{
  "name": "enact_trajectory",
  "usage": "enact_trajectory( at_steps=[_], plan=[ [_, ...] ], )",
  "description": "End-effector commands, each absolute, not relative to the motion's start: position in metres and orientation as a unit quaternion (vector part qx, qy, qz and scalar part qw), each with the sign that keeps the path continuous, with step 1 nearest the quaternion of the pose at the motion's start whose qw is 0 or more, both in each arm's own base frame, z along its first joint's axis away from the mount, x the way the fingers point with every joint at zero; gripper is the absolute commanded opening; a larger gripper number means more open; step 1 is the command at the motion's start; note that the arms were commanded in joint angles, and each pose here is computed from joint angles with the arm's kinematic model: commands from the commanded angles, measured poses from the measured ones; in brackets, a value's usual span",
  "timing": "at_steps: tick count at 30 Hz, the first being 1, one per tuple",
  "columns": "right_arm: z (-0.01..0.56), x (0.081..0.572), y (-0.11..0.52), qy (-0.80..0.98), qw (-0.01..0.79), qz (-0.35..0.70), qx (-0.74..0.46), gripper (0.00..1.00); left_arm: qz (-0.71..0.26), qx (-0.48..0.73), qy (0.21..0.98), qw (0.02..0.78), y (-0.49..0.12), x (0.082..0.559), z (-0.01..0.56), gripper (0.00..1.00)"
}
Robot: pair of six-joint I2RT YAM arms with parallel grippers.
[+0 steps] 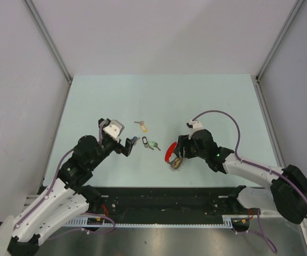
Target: Put the keys on the keyring
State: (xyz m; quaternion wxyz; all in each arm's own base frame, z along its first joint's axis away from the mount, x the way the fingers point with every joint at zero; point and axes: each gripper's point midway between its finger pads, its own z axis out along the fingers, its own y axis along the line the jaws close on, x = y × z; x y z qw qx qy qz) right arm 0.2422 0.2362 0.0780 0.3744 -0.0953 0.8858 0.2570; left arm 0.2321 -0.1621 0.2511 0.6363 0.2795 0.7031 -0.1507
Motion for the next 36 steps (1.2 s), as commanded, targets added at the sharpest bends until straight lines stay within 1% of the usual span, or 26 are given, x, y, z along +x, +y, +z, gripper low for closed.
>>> enact_trajectory(
  at_steps=[1,4,8,9,15,22,27,32,36],
  plan=[
    [0.098,0.223,0.24,0.879,0.391,0.254,-0.097,0.65,-0.155,0.274,0.699,0.642,-0.163,0.235,0.255,1.0],
    [0.102,0.206,0.257,0.877,0.378,0.282,-0.096,0.61,-0.155,0.274,0.7,0.641,-0.164,0.235,0.255,1.0],
    [0.092,0.186,0.28,0.882,0.346,0.303,-0.105,0.59,-0.154,0.274,0.702,0.64,-0.164,0.236,0.254,1.0],
    [0.096,0.185,0.288,0.875,0.35,0.316,-0.105,0.59,-0.154,0.275,0.703,0.638,-0.164,0.236,0.252,1.0],
    [0.063,0.174,0.298,0.896,0.312,0.3,-0.1,0.59,-0.153,0.276,0.703,0.637,-0.164,0.236,0.251,1.0],
    [0.044,0.178,0.28,0.915,0.302,0.254,-0.081,0.61,-0.152,0.277,0.704,0.636,-0.164,0.236,0.251,1.0],
    [0.03,0.177,0.246,0.936,0.29,0.192,-0.058,0.64,-0.152,0.277,0.703,0.636,-0.165,0.237,0.251,1.0],
    [0.041,0.186,0.216,0.933,0.324,0.154,-0.029,0.65,-0.153,0.279,0.704,0.634,-0.165,0.236,0.25,1.0],
    [0.06,0.188,0.218,0.92,0.354,0.167,-0.038,0.65,-0.154,0.28,0.705,0.634,-0.166,0.237,0.25,1.0]
  ],
)
